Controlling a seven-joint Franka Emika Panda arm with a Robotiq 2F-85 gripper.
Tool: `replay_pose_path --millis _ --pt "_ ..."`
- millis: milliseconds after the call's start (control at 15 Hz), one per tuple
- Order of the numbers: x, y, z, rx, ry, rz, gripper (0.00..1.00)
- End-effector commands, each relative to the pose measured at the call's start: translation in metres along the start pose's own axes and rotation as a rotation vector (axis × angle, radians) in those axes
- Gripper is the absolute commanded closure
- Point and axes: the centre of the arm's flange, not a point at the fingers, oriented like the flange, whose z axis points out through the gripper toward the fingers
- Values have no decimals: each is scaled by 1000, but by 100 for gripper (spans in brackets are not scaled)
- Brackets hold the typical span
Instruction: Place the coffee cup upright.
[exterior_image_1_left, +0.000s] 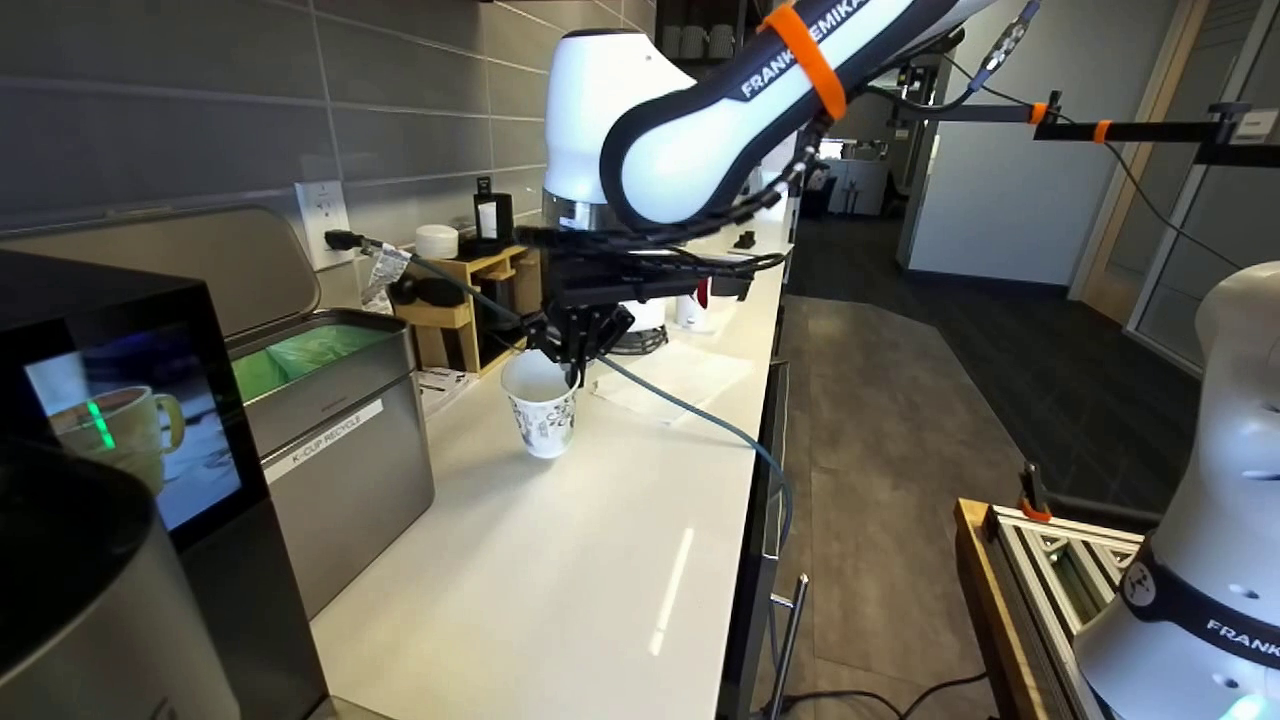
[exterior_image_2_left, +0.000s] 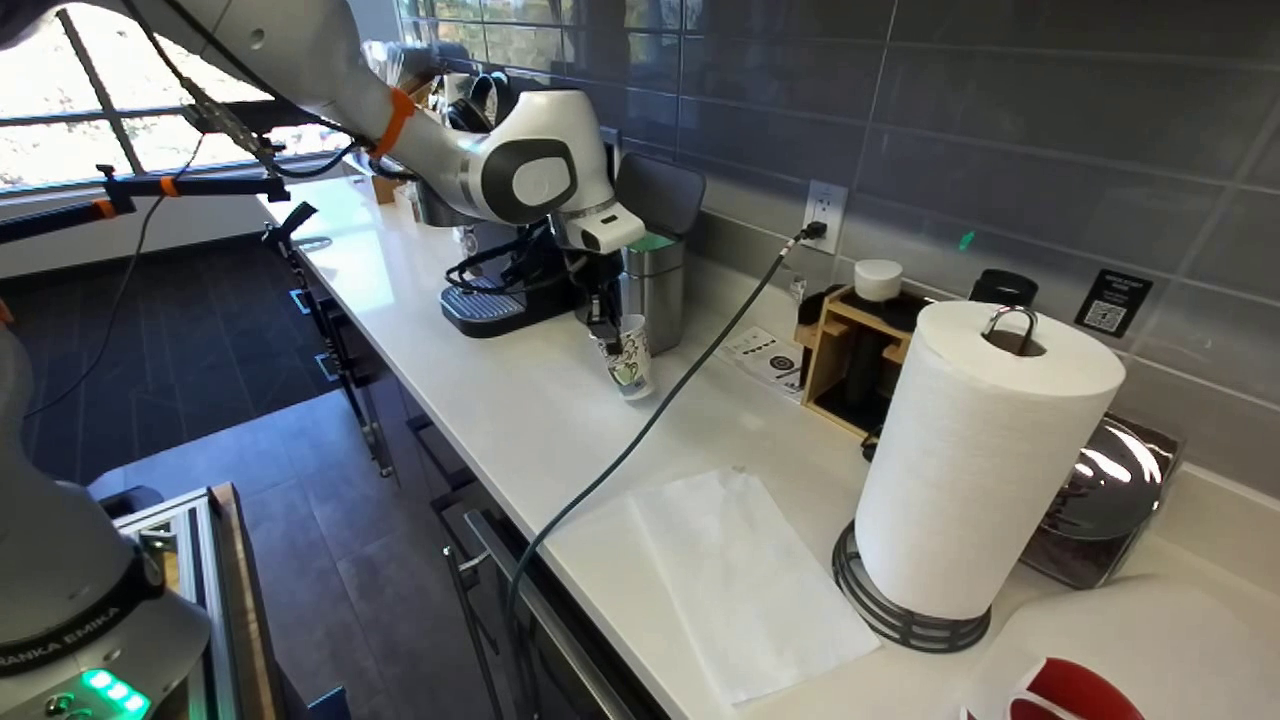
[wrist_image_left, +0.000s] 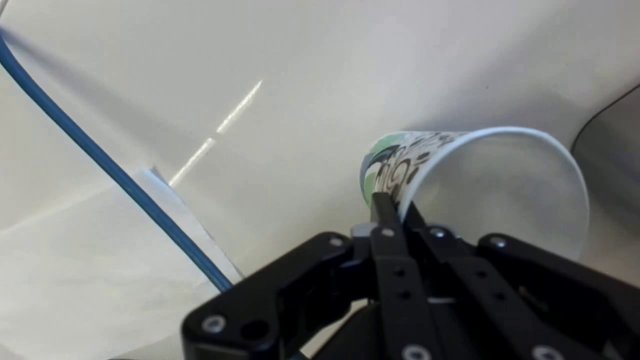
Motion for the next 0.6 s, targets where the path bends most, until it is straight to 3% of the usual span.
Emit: replay_pose_path --millis 0,400,467,533 --pt "5 18 4 55 -182 -56 99" --pt "1 24 17 39 -333 -67 99" --pt "0 23 19 31 -344 -66 71" --pt "0 22 22 26 -353 -64 69"
